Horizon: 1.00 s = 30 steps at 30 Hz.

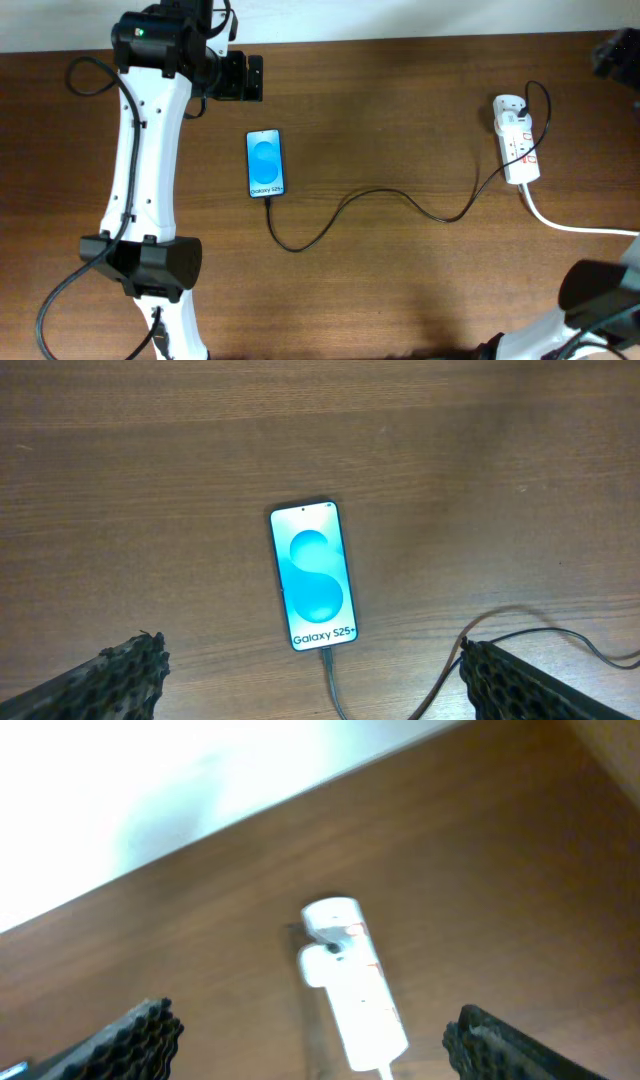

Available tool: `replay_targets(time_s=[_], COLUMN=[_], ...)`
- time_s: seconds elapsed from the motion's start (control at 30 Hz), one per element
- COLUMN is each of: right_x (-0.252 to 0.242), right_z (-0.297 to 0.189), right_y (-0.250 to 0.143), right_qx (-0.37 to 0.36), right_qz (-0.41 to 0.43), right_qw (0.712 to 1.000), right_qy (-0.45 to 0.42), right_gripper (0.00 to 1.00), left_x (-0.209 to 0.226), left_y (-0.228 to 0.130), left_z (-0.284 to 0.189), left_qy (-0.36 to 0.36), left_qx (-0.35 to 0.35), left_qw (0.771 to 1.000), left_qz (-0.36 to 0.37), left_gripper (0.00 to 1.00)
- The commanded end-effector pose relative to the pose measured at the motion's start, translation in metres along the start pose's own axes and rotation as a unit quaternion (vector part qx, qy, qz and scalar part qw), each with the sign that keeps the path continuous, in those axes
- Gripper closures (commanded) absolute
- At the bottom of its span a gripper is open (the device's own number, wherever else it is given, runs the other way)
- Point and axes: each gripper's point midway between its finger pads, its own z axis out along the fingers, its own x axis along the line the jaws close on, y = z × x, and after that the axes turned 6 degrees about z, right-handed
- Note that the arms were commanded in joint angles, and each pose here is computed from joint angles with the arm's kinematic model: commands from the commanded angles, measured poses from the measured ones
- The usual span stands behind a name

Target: Plug charger to phone and switch on socket

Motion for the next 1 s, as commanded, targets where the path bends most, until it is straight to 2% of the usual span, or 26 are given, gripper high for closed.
replay_targets(time_s=[0.0,0.2,0.3,0.47,0.97], right_x=[0.062,0.103,0.104,0.091,0.093], right_z=[-0.028,-0.058,-0.090,-0.116,-0.120], right_y=[-0.014,-0.054,-0.074,-0.125,-0.123], right_qx=[-0.002,0.038,0.050,0.141,0.128], right_qz=[-0.076,-0.121,-0.120,-0.097,-0.101], right_qw=[0.996,0.989,0.988,0.983,0.985], right_qy=[0.048,0.077,0.078,0.060,0.063], right_gripper=[0.03,0.02,0.01,0.02,0.02], left_x=[0.001,0.001,0.001,0.001,0.001], left_y=[0.001,0.002,0.002,0.002,0.002], left_z=[-0.011,-0.011,-0.011,-0.011,-0.011], left_qy=[0.004,0.004,0.004,0.004,0.004], left_qx=[-0.013,-0.013,-0.013,-0.013,-0.013], left_qw=[1.000,1.000,1.000,1.000,1.000], left_qz=[0.003,0.003,0.003,0.003,0.003], left_gripper=[0.01,0.01,0.01,0.01,0.01])
